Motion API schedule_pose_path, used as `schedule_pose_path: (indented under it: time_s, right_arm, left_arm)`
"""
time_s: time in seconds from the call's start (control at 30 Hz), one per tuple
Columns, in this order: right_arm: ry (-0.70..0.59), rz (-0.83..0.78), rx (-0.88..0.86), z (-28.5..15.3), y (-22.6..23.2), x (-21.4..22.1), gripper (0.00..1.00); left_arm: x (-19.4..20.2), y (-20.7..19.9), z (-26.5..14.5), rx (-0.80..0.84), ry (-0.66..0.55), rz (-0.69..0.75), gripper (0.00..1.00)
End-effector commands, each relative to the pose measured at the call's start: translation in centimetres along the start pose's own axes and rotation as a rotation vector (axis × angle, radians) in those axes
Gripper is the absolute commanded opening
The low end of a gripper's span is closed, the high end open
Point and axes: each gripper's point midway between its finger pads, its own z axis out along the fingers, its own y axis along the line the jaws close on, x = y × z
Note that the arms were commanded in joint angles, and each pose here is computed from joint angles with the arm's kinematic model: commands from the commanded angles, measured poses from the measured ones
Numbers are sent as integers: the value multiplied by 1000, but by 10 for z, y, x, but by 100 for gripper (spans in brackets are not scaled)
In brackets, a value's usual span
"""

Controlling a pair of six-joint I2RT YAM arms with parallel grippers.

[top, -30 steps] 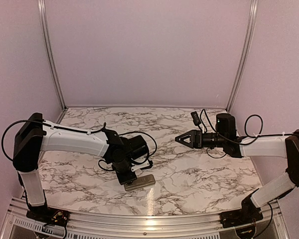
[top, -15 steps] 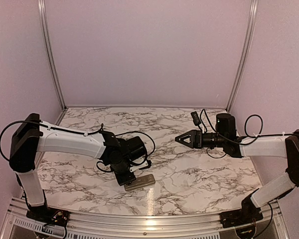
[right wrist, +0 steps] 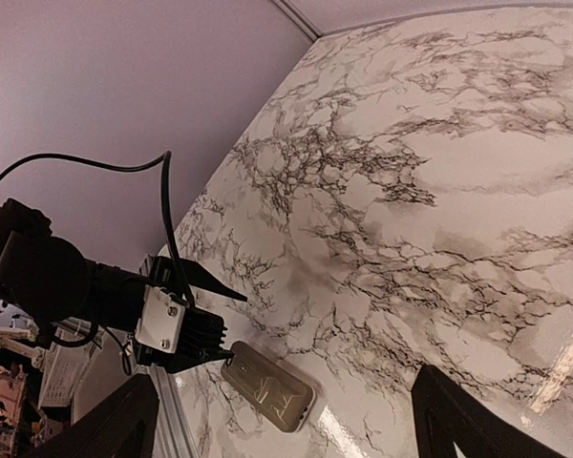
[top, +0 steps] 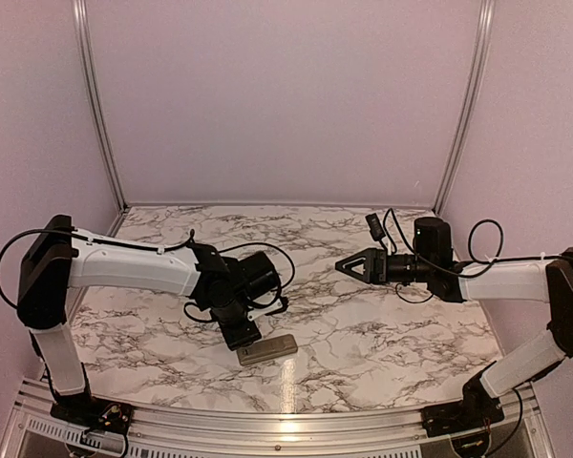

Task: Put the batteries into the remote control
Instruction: Press the battery cover on the remote control without the battery cover, then pick up the remote control from the center of the board.

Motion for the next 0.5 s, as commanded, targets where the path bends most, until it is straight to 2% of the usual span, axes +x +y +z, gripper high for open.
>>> schedule_pose_path:
  time_s: [0.0, 0.13, 0.47]
  right_arm:
    - [-17, -8, -9, -1, 1, -5, 90]
    - [-24, -25, -8, -3, 3, -7, 90]
    - [-58, -72, -58, -9, 19, -14, 90]
  left_arm:
    - [-36, 23, -48, -11, -194, -70, 66]
    - [-39, 6, -56, 87, -257, -49, 69]
    - [-21, -40, -19, 292, -207, 11, 74]
